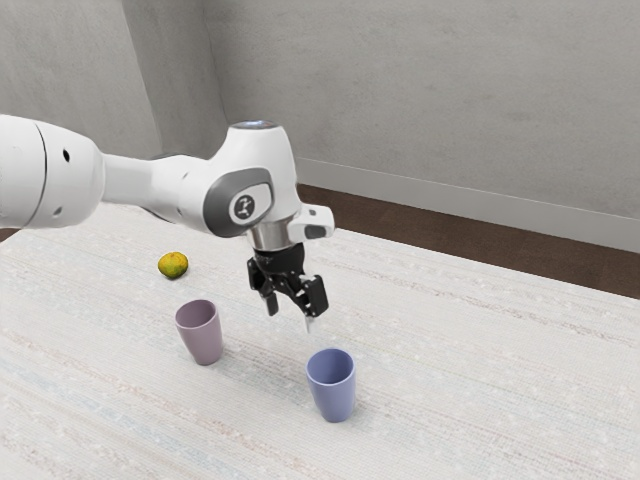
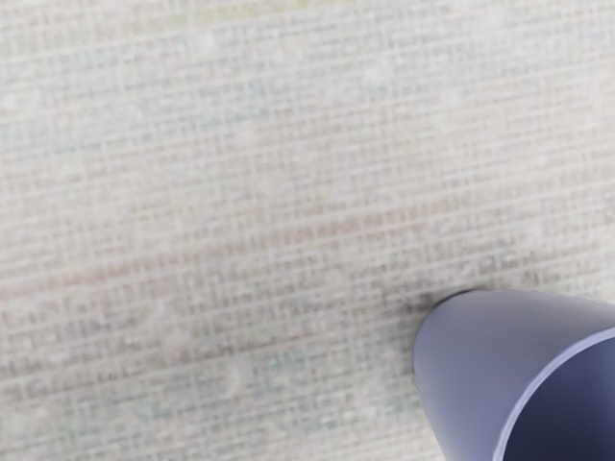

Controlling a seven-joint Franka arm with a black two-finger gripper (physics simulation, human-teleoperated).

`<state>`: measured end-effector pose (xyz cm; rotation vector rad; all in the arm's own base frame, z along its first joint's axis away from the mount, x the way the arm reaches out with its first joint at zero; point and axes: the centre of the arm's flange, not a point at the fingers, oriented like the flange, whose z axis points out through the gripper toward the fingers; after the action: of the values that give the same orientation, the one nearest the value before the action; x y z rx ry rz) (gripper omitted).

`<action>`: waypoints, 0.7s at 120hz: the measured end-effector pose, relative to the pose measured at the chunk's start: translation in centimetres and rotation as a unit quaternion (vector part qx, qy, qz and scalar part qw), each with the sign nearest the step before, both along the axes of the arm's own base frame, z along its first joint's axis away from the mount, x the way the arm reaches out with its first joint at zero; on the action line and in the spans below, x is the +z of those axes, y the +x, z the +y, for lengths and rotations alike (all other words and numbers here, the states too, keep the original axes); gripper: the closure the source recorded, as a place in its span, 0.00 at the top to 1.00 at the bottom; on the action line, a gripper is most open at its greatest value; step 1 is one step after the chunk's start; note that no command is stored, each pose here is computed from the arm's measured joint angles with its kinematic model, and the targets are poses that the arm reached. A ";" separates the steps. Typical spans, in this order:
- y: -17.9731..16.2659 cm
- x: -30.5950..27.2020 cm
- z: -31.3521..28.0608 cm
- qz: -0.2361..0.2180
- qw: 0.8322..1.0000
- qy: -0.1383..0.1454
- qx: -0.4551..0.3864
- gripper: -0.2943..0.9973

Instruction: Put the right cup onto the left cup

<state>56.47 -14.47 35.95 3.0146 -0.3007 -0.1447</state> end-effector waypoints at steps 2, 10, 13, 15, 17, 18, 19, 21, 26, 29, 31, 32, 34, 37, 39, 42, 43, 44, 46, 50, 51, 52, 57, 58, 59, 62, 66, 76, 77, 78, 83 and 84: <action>-0.3 -0.2 -0.1 -0.001 1.000 0.000 0.000 0.77; -1.7 -0.2 -1.0 -0.012 1.000 -0.002 -0.003 0.77; -2.1 -0.1 -1.4 -0.017 1.000 -0.002 -0.004 0.77; -2.3 0.0 -1.5 -0.020 1.000 -0.003 -0.004 0.77; -2.5 0.0 -1.7 -0.022 1.000 -0.003 -0.004 0.77; -2.6 0.0 -1.8 -0.024 1.000 -0.004 -0.004 0.77; -2.6 0.0 -1.9 -0.025 1.000 -0.004 -0.005 0.77; -2.7 0.0 -2.2 -0.027 1.000 -0.005 -0.006 0.77; -3.0 -0.3 -3.1 -0.030 0.999 -0.007 -0.012 0.77; -3.1 -0.4 -3.6 -0.032 0.999 -0.008 -0.015 0.77; -3.1 -0.6 -3.9 -0.032 0.999 -0.008 -0.016 0.77; -3.1 -0.7 -4.0 -0.032 0.999 -0.008 -0.016 0.77; -3.1 -0.9 -4.1 -0.032 0.999 -0.009 -0.016 0.77; -3.0 -1.2 -4.2 -0.033 0.999 -0.009 -0.016 0.77; -2.9 -1.4 -4.3 -0.033 0.999 -0.010 -0.015 0.77; -2.9 -1.5 -4.3 -0.034 0.999 -0.010 -0.014 0.77; -2.9 -1.6 -4.3 -0.034 0.999 -0.010 -0.013 0.77; -2.8 -1.6 -4.3 -0.034 0.999 -0.010 -0.013 0.77; -2.8 -1.6 -4.3 -0.036 0.999 -0.010 -0.012 0.77; -2.8 -1.5 -4.2 -0.038 0.999 -0.010 -0.011 0.77; -2.8 -1.5 -4.2 -0.039 0.999 -0.010 -0.011 0.77; -2.9 -1.5 -4.2 -0.039 0.999 -0.010 -0.010 0.77; -2.9 -1.6 -4.2 -0.040 0.999 -0.009 -0.009 0.77; -2.9 -1.6 -4.2 -0.040 0.999 -0.009 -0.009 0.77; -2.9 -1.7 -4.2 -0.040 0.999 -0.009 -0.009 0.77; -2.9 -1.9 -4.2 -0.040 0.999 -0.008 -0.008 0.77; -2.9 -2.1 -4.2 -0.039 0.999 -0.008 -0.008 0.77; -2.8 -3.4 -4.2 -0.029 1.000 -0.007 -0.006 0.77; -2.8 -3.6 -4.2 -0.029 1.000 -0.007 -0.005 0.77; -2.8 -3.7 -4.2 -0.028 1.000 -0.007 -0.005 0.77; -2.7 -4.3 -4.2 -0.025 1.000 -0.006 -0.004 0.77; -2.7 -4.5 -4.2 -0.024 1.000 -0.006 -0.004 0.77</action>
<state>53.78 -18.67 31.50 3.0083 -0.3164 -0.0717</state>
